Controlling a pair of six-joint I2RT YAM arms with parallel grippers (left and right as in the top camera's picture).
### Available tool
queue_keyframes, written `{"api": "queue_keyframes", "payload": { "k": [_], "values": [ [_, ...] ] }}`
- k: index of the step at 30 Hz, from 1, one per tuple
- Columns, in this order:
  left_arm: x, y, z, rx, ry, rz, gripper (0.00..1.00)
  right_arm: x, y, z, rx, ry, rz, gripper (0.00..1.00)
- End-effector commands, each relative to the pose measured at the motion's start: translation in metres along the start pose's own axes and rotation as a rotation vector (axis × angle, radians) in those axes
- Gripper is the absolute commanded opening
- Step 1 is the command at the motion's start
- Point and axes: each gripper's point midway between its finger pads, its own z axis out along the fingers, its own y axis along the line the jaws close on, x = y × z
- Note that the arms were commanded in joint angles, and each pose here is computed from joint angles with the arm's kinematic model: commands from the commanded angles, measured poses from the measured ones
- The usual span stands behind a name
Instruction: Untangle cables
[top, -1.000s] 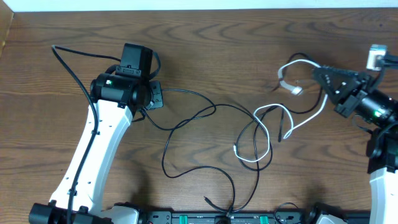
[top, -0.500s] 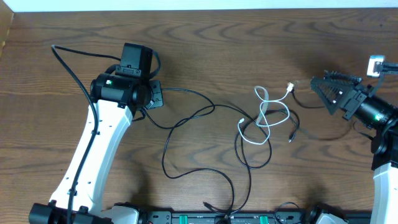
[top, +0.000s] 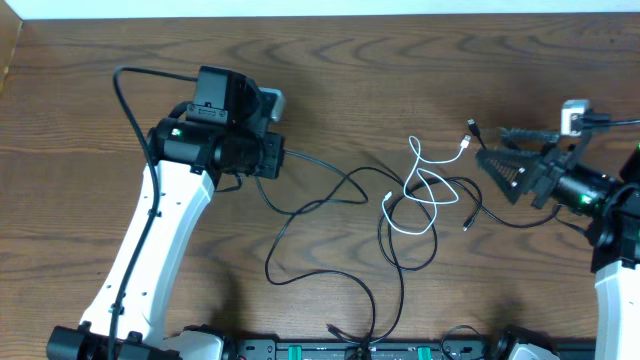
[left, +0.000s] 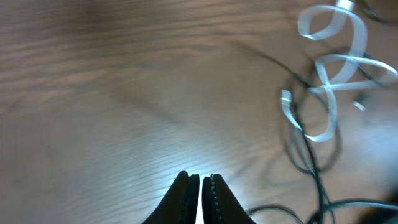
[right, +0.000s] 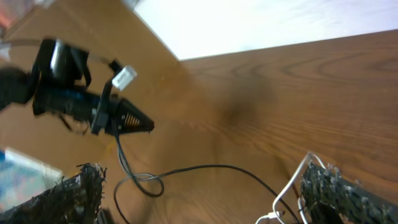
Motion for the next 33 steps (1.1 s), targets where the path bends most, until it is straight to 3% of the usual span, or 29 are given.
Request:
{"api": "queue_keyframes", "payload": {
  "k": [1, 9, 15, 33],
  "values": [
    [0.001, -0.038, 0.002, 0.171, -0.005, 0.186, 0.08, 0.005, 0.018, 0.011, -0.068, 0.035, -0.133, 0.98],
    [0.005, -0.073, 0.008, 0.221, -0.003, 0.380, 0.08, 0.031, 0.054, 0.042, -0.197, 0.136, -0.273, 0.91],
    [0.001, -0.082, 0.008, 0.248, -0.027, 0.402, 0.08, 0.054, 0.054, 0.064, -0.198, 0.226, -0.277, 0.85],
    [0.002, -0.085, 0.007, 0.266, -0.029, 0.407, 0.08, 0.130, 0.062, 0.119, -0.371, 0.487, -0.197, 0.85]
  ]
}}
